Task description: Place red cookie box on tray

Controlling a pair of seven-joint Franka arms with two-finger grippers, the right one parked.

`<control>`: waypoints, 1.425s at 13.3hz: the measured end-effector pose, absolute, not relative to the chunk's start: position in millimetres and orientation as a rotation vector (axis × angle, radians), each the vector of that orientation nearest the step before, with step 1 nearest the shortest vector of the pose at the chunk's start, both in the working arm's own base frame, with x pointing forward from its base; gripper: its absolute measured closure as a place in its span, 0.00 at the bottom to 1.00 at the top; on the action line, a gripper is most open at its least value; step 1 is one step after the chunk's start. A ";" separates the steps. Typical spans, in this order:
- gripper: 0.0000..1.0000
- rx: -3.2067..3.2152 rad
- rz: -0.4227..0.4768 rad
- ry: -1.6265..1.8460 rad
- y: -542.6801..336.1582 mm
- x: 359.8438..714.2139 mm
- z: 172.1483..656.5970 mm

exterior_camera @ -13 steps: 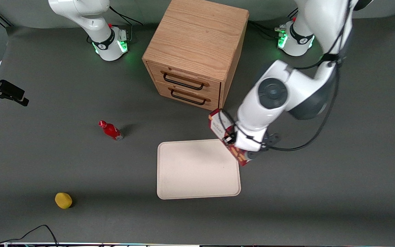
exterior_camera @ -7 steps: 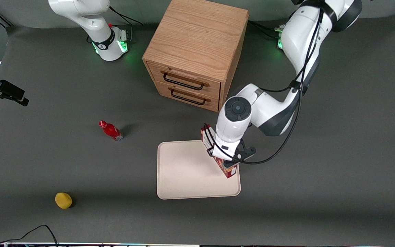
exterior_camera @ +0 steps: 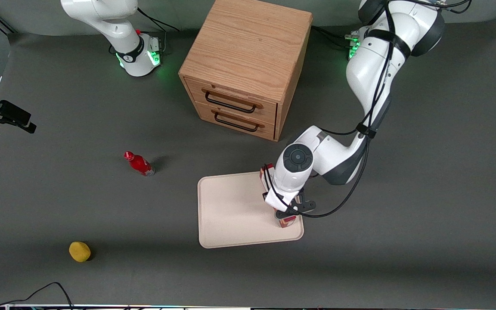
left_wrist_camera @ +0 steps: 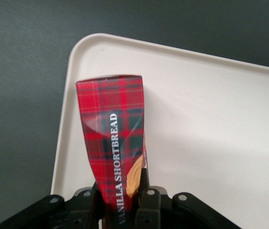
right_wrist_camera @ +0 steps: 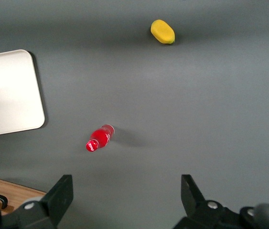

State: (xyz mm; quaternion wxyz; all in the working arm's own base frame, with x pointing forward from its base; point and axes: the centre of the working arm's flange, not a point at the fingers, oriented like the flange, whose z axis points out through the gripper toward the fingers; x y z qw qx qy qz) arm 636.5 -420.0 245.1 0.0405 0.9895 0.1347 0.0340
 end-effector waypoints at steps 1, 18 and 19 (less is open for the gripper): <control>0.70 3.032 0.104 0.401 -420.7 636.3 244.2; 0.00 3.067 0.044 0.345 -404.8 647.4 274.7; 0.00 3.082 0.000 0.315 -398.5 647.6 288.6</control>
